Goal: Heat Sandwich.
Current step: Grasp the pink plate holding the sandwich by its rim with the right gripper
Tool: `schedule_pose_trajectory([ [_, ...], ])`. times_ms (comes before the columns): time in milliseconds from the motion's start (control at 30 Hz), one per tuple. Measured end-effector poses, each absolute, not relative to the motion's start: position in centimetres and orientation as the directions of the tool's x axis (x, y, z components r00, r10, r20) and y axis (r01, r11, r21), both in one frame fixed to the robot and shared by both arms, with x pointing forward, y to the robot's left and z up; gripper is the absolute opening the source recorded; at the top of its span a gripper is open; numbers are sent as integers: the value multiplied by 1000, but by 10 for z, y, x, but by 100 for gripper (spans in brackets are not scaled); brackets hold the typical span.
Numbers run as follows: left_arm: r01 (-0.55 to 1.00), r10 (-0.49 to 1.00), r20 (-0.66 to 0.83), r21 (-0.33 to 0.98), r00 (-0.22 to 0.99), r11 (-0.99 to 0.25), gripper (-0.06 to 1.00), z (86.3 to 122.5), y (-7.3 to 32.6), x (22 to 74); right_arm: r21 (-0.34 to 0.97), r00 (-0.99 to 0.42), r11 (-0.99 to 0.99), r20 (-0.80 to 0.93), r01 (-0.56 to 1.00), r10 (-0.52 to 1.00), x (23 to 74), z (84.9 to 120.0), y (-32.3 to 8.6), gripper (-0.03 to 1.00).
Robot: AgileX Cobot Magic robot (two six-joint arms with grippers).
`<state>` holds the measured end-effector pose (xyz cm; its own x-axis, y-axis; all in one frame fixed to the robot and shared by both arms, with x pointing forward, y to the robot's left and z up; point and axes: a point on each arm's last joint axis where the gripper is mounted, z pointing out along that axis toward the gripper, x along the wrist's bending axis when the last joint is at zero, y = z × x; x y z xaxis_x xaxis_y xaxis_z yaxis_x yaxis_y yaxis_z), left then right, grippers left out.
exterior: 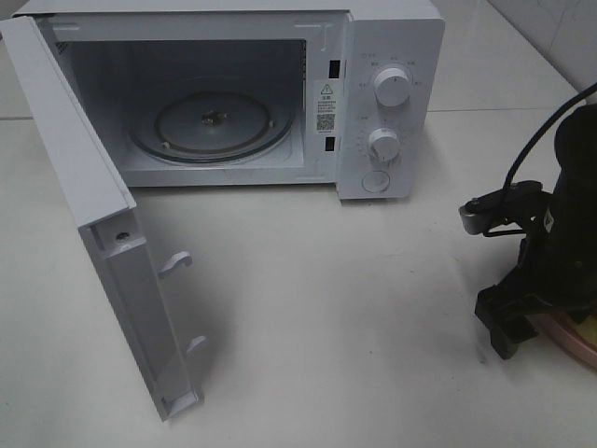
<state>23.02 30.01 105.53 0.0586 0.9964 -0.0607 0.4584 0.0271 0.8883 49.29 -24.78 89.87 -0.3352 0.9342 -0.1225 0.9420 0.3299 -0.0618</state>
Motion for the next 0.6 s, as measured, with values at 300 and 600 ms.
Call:
schedule_pose_trajectory([
  [300,458,996,-61,888,59,27,96,1055,300,230,-66,-333,327,-121,943,935,494,894,-249,87],
  [600,458,996,-61,888,59,27,96,1055,300,230,-89,-353,344,-115,935,929,495,886,-248,74],
])
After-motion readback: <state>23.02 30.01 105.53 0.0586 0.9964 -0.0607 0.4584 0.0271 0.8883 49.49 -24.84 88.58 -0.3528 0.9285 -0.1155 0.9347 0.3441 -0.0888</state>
